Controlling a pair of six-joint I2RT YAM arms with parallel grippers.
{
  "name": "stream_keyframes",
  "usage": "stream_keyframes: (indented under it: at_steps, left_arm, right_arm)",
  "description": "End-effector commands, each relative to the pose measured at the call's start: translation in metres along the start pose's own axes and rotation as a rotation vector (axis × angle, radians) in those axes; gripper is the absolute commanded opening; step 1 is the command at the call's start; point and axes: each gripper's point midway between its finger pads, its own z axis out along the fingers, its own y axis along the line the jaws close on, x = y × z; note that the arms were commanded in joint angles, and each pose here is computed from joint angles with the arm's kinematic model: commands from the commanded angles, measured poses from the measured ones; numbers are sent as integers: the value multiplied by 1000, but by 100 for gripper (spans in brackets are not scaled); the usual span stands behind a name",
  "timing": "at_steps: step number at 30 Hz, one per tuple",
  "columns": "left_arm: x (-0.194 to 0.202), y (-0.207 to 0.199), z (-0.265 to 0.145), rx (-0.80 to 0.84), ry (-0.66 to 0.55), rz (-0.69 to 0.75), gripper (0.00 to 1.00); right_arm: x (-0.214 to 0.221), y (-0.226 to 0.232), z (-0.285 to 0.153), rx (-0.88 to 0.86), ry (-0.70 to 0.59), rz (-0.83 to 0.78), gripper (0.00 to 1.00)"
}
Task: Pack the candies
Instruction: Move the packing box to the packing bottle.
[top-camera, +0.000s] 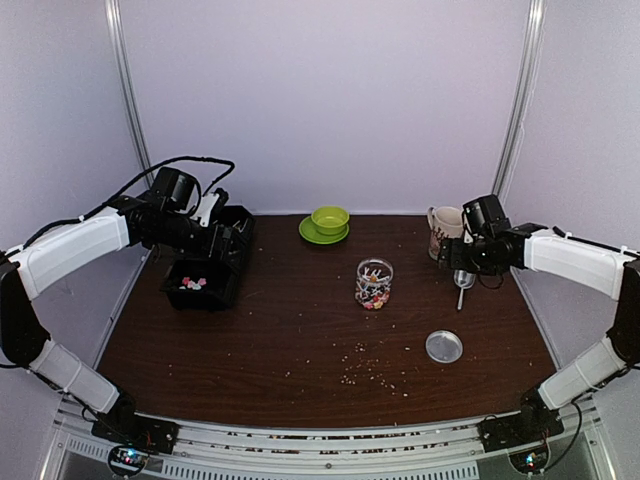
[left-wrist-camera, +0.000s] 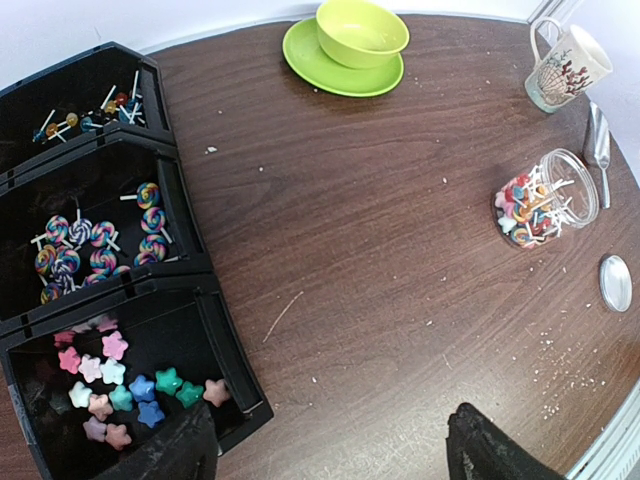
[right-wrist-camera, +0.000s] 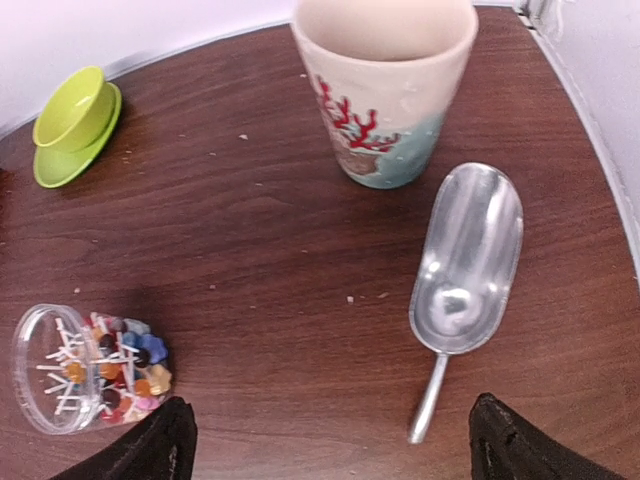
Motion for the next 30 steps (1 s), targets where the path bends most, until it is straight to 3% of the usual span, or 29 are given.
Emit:
stream_keyframes:
  at_steps: [1,7,16,30]
  left_arm:
    - [-7,-3,2,10,-22,20,82]
    - [-7,-3,0,9,-26,22,83]
    - [-7,-2,1,3,-25,26,83]
    - [-7,-2,2,2,-20,30,83]
  right_arm:
    - [-18,44,-13,-233,-48,32,96]
    - [-27,98,-8,-465,-16,76,100]
    - [-36,158,29,-672,73,208,94]
    - [6,205,61,-779,215,236,88]
